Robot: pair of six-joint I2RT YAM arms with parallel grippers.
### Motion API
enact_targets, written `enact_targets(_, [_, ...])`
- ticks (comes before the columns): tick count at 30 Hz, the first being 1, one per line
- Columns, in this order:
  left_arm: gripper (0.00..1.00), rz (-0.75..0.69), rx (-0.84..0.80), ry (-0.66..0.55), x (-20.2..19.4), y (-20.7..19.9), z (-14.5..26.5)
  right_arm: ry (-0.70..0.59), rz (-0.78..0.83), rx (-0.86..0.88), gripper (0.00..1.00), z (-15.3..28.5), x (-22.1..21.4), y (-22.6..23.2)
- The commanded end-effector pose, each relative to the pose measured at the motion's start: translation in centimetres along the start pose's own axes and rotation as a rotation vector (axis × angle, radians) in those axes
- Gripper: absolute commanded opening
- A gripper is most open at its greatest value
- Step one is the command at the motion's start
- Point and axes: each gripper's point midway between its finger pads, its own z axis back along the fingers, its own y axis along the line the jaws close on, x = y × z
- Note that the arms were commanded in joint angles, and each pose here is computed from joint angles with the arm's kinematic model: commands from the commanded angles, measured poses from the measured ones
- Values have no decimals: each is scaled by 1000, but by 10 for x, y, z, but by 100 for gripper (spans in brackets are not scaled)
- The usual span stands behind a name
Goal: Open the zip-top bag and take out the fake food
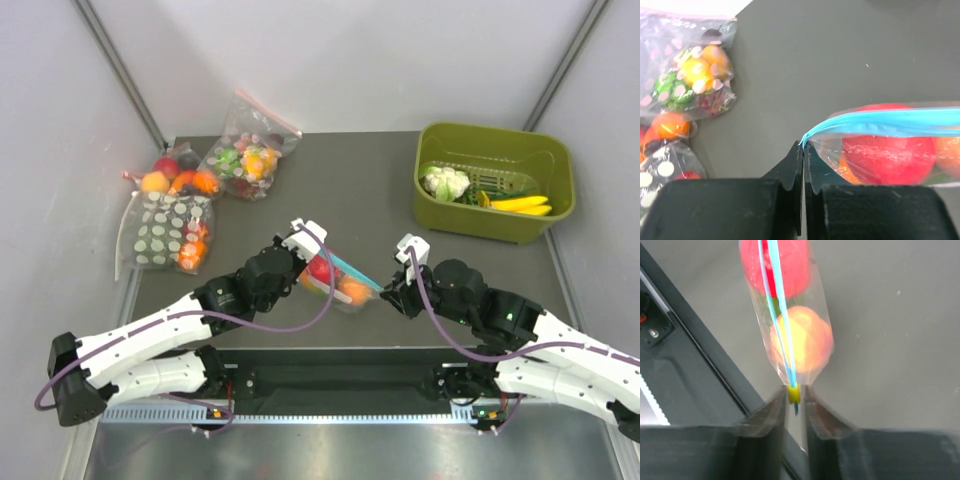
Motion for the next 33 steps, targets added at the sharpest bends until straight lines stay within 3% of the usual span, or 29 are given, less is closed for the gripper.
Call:
enact_targets(1, [0, -39, -67, -61, 7, -10, -7, -9, -1, -17, 26, 9, 9, -2])
enact_targets(2, [0, -46, -110, -73, 8, -18, -7, -18, 3, -17, 44, 9, 11, -2])
enact_targets(3, [0, -53, -186, -87, 8, -32, -7, -29, 8, -17, 54, 9, 15, -1])
enact_targets(6, [0, -65, -303, -142, 11, -53, -3, -97, 15, -31, 66, 8, 32, -3])
enact_targets(15, [0, -89, -424, -221, 18, -69, 11, -278, 124, -31, 68, -9, 70, -3])
enact_targets(33, [0, -89, -463, -256, 22, -72, 20, -183, 233, 82, 63, -49, 37, -1])
